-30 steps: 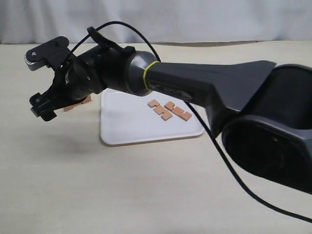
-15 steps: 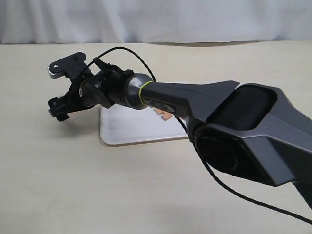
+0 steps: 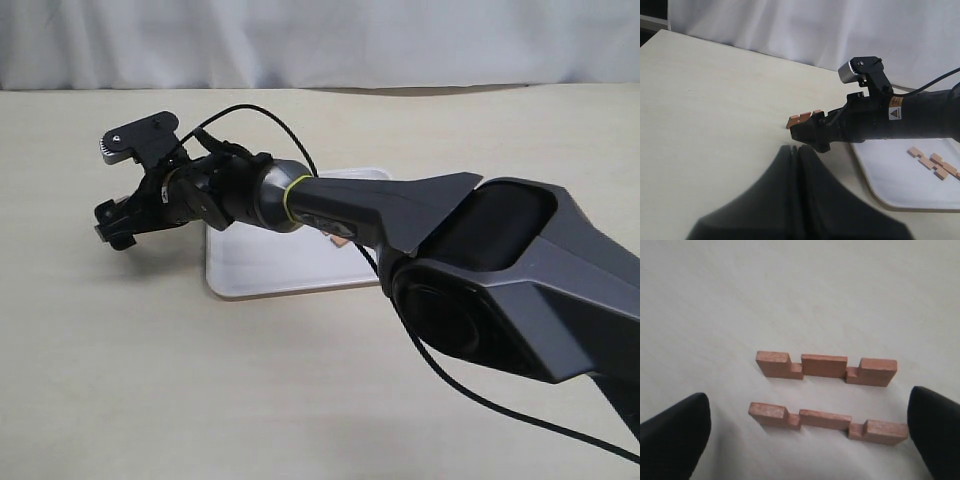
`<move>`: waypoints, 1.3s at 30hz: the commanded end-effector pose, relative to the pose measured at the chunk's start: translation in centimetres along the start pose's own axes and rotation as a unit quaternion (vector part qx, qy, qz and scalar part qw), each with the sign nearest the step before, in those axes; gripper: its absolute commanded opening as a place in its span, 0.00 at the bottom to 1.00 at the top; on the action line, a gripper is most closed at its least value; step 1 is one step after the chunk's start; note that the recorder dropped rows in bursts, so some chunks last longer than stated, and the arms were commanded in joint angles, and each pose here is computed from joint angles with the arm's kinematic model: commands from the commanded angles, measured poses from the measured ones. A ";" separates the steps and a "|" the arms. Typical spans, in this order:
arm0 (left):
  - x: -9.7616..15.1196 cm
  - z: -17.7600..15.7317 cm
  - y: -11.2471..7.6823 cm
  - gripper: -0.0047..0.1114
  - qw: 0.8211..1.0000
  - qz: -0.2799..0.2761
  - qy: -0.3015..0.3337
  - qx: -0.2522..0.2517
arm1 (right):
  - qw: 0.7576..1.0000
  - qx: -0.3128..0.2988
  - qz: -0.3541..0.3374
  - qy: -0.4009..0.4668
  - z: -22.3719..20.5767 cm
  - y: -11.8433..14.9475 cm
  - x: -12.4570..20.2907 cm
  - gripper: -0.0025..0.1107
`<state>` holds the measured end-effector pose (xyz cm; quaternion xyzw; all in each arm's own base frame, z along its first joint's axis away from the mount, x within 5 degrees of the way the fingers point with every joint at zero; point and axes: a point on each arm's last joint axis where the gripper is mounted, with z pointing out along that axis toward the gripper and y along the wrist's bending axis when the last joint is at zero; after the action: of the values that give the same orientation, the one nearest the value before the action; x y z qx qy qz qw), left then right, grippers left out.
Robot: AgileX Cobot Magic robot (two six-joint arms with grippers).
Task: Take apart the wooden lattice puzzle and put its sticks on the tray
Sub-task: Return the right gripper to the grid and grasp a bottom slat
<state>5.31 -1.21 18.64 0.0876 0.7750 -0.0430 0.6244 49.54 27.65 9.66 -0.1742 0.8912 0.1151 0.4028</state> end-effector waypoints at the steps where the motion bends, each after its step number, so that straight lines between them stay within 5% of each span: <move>1: 0.0 0.0 0.1 0.04 1.000 0.001 -0.004 -0.006 | 1.000 -0.002 0.000 -0.011 -0.1 0.0 -0.4 0.99; 14: 0.0 0.0 0.1 0.04 1.000 0.001 -0.004 -0.006 | 1.000 0.000 0.000 -0.002 -0.1 0.0 -0.2 0.98; 24: 0.0 0.0 0.1 0.04 1.000 0.001 -0.004 -0.006 | 1.000 0.003 0.000 0.013 0.2 -0.1 0.4 0.59; 39: 0.0 0.0 0.1 0.04 1.000 0.001 -0.004 -0.006 | 0.999 0.012 -0.001 0.041 -0.9 -0.2 -0.2 0.25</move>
<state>5.31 -1.21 18.64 0.0876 0.7750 -0.0430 0.6244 49.23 27.39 9.56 -0.1745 0.9045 0.1026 0.3754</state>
